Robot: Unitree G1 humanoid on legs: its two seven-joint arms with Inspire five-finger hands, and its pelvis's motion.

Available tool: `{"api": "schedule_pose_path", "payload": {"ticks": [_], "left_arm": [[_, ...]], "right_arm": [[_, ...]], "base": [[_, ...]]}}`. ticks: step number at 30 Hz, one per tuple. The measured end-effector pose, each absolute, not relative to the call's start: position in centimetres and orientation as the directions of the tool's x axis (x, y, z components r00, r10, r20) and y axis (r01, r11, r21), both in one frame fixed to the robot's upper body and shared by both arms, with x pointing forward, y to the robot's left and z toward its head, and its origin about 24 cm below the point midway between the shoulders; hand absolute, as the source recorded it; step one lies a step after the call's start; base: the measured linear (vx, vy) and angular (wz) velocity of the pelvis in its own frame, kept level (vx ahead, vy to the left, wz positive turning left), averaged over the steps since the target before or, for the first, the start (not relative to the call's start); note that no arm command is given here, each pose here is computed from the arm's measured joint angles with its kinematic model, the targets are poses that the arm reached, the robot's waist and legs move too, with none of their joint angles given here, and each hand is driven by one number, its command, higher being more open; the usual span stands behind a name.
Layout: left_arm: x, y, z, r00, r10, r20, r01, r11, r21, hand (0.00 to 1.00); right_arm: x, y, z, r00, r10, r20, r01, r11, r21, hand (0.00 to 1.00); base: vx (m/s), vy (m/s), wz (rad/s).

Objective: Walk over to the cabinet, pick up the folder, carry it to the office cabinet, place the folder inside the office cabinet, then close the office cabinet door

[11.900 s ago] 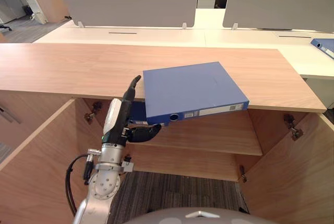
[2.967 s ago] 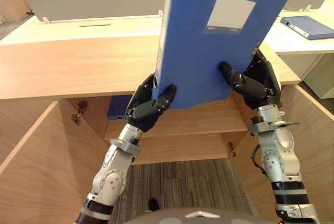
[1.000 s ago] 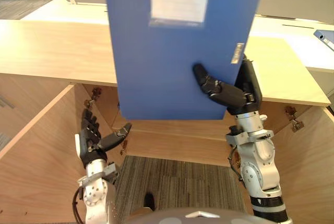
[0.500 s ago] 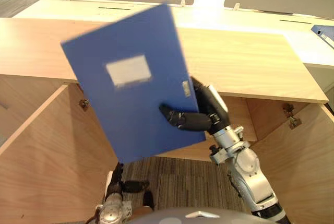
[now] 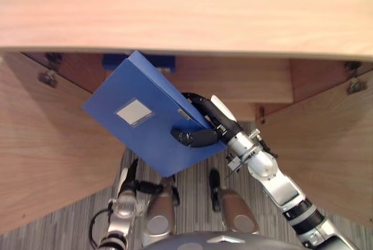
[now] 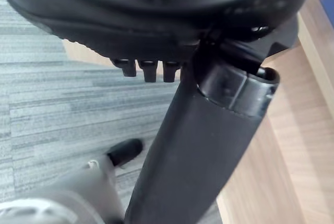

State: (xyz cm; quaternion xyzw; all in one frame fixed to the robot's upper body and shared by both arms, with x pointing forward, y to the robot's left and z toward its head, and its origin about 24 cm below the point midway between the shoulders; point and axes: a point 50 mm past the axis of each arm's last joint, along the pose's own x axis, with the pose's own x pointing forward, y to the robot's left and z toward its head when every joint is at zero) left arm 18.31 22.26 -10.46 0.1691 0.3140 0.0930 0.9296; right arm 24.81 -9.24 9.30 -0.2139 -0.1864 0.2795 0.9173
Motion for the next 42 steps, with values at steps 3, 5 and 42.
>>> {"api": "schedule_pose_path", "payload": {"ticks": [3,5,42], "left_arm": [[20.6,22.2,-9.0,0.830,0.280,-0.482,-0.090,0.921,0.380,1.00],[21.8,22.1,-7.6,0.864,0.287,-0.413,-0.124,0.917,0.378,1.00],[29.3,20.2,1.6,0.951,0.303,-0.057,-0.288,0.940,0.184,1.00]], "right_arm": [[25.7,-9.6,9.9,0.788,0.566,0.244,-0.385,0.761,-0.522,0.00],[25.9,-10.0,10.1,0.799,0.543,0.260,-0.351,0.771,-0.532,0.00],[29.9,-19.7,20.5,0.743,-0.370,0.557,-0.084,0.775,0.627,0.00]], "base": [[-0.14,-0.032,-0.04],[-0.16,-0.026,-0.06],[-0.04,0.026,-0.01]]}}
